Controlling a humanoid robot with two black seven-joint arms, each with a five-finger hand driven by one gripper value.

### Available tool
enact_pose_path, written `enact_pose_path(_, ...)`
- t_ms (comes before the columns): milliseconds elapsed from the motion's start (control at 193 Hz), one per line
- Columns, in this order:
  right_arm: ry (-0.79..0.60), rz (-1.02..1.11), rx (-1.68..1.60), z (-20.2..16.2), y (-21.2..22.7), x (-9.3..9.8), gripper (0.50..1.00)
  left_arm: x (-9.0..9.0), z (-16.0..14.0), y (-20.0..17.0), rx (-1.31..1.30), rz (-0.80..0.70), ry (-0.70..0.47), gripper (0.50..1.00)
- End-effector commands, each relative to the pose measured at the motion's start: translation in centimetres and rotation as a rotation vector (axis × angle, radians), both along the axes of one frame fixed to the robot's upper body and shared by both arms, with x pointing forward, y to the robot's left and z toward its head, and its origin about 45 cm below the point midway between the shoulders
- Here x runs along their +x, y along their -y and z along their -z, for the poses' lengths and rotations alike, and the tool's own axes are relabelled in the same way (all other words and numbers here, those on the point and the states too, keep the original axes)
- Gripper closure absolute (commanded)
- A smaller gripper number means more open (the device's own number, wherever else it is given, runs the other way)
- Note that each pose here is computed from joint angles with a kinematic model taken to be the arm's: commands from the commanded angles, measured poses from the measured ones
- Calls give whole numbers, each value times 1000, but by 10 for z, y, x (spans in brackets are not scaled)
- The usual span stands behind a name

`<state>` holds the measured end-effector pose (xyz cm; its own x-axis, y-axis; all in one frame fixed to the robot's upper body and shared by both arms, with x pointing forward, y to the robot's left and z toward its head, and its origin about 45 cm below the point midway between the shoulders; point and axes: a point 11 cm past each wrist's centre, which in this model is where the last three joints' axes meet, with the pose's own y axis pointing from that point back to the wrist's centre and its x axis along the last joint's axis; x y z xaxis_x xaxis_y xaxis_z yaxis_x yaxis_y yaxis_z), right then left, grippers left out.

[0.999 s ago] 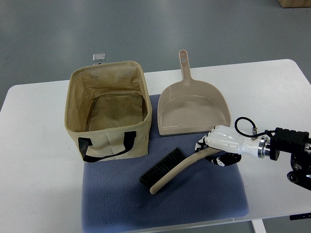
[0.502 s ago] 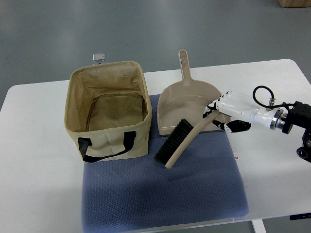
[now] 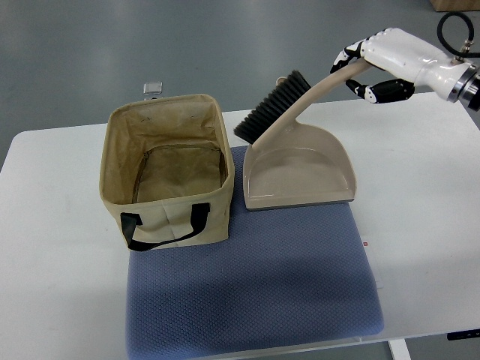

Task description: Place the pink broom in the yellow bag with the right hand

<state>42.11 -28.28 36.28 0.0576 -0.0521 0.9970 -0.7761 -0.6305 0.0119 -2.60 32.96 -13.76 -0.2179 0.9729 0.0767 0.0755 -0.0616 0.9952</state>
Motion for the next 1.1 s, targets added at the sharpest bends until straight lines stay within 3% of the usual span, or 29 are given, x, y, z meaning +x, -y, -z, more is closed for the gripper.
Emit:
enact_pose_path(0,27,2,-8,-21,-4,11,1000,0,0,0,0,0,0,500)
enact_pose_path(176,54,-56,12,-34,-37,16,1000,-1,0,0,0,0,-1,500)
enact_pose_path(425,52,-176,28,-17,-105,13,1000,0,0,0,0,0,0,500)
enact_pose_path(601,46,-205,51,-10,-125,9,1000,-1,0,0,0,0,-1,500)
enact_pose_path(673,38,-207,58,-6,-125,9,877,0,0,0,0,0,0,500)
enact_pose_path(704,40,-208,66,-5,-127,8,801,0,0,0,0,0,0,500)
enact_pose_path(709,40,-209,70,-4,-128,8,771,0,0,0,0,0,0,500)
enact_pose_path(720,40,-209,71,-4,-128,8,771,0,0,0,0,0,0,500)
enact_pose_path(735,47,-208,77,-4,-128,8,708,0,0,0,0,0,0,500)
enact_pose_path(756,51,-206,83,-4,-128,8,675,0,0,0,0,0,0,500)
enact_pose_path(896,78,-186,112,-4,-123,10,642,0,0,0,0,0,0,500)
enact_pose_path(1093,69,-148,161,-8,-112,15,642,0,0,0,0,0,0,500)
